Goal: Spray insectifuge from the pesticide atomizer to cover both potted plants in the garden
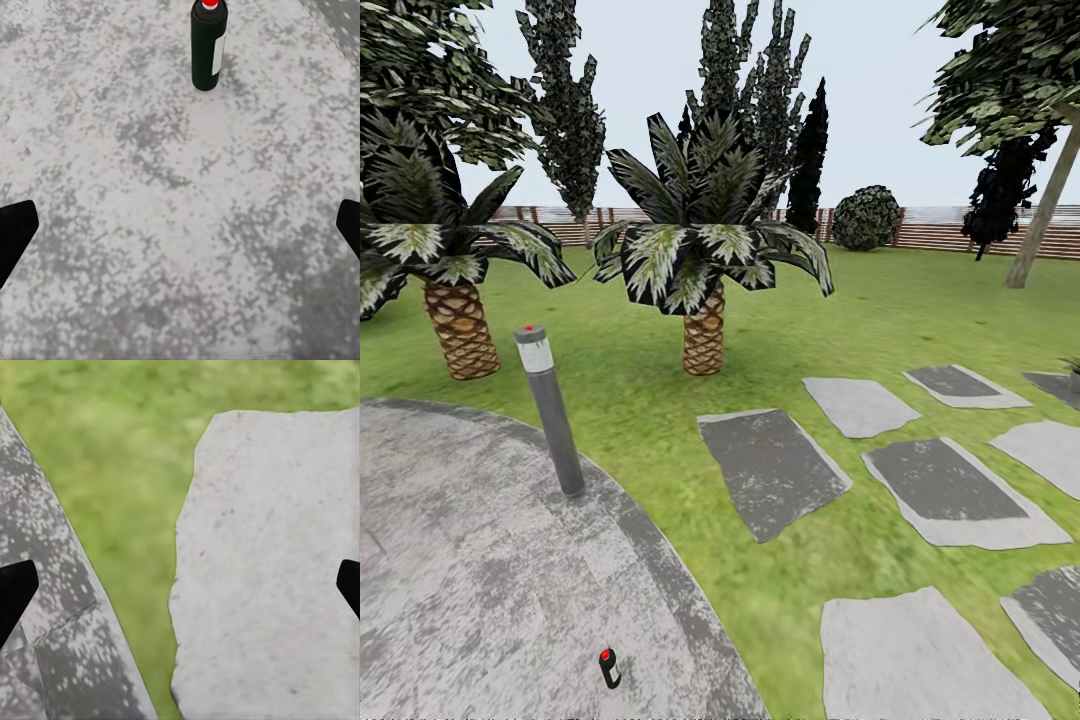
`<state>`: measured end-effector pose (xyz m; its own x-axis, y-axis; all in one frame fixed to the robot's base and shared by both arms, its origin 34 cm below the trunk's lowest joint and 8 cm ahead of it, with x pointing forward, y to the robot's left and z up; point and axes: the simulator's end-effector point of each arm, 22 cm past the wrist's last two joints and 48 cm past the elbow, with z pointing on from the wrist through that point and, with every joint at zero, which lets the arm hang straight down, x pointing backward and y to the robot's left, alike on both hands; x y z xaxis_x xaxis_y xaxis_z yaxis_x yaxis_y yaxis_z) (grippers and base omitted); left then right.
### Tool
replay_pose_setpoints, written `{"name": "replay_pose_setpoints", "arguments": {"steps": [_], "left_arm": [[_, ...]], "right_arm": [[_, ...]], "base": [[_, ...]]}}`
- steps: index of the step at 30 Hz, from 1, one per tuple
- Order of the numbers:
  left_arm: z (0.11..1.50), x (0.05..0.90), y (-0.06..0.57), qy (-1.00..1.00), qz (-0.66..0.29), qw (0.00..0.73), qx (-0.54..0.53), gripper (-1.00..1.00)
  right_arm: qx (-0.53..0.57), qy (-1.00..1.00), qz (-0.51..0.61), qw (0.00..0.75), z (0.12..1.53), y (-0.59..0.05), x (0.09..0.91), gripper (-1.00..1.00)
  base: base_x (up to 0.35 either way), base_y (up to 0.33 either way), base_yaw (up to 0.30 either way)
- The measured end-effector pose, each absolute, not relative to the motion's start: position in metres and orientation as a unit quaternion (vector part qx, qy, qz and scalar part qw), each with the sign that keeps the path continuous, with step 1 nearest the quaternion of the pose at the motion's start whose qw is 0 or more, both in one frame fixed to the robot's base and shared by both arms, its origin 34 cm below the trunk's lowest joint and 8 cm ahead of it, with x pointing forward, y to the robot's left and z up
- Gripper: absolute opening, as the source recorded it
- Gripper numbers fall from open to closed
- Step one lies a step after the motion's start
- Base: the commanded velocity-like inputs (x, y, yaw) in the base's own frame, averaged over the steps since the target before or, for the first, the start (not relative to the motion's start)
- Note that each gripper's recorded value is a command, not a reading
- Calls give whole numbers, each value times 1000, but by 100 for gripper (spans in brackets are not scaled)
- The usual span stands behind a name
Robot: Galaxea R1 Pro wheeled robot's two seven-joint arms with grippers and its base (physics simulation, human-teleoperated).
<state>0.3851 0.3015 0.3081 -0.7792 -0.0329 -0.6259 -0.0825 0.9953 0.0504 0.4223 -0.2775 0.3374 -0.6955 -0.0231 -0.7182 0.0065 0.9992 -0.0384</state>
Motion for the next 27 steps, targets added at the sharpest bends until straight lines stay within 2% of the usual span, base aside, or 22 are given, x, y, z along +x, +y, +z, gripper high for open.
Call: {"name": "replay_pose_setpoints", "arguments": {"steps": [10, 21, 27], "left_arm": [[308, 385, 302, 942, 38, 331, -31, 100], [310, 391, 304, 942, 39, 333, -33, 100], [335, 459, 310, 928, 38, 369, -30, 100]], "right_arm": [[-3, 920, -19, 391, 338, -278, 423, 100], [-3, 920, -19, 391, 338, -278, 423, 100], [-4, 912, -21, 410, 350, -281, 439, 100]], "base": [[-277, 0, 0], [-33, 0, 0], [0, 0, 0]]}}
